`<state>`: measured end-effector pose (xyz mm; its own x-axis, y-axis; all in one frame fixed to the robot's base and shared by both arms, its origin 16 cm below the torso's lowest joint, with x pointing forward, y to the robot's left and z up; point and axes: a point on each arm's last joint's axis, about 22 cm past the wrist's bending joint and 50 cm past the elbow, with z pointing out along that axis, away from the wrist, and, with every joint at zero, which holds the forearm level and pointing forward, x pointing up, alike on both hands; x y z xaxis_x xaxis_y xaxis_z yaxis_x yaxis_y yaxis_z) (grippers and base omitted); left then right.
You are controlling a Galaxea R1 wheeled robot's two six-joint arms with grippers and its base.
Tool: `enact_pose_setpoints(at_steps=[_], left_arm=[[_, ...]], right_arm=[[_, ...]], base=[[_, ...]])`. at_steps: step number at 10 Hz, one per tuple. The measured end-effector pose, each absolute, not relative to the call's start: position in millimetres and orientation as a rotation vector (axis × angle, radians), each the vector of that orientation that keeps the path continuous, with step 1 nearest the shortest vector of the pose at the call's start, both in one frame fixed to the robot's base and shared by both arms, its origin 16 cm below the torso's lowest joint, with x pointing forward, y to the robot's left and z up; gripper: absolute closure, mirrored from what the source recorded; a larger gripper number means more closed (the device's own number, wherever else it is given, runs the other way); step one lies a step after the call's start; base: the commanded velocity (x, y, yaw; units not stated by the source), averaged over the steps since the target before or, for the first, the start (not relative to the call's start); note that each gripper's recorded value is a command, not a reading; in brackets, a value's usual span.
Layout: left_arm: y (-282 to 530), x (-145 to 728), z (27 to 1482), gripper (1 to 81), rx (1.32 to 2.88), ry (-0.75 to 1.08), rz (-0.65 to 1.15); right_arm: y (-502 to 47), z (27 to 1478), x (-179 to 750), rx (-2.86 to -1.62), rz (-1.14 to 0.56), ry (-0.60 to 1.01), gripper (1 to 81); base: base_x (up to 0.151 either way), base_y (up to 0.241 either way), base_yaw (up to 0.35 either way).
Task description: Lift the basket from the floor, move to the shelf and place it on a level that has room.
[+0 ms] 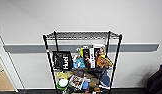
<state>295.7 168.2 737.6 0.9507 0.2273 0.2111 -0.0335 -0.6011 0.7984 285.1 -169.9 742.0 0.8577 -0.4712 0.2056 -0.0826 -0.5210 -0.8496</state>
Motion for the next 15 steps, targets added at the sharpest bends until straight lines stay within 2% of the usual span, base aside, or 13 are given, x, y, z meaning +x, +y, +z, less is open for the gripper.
enact_pose_setpoints(at_steps=[15], left_arm=[[166.1, 265.5, 734.4, 81.1, 2.154, 0.148, 0.417]], right_arm=[[-170.0, 741.4, 264.4, -2.070, -0.532, 0.419, 81.1]], base=[[0.142, 0.000, 0.000]])
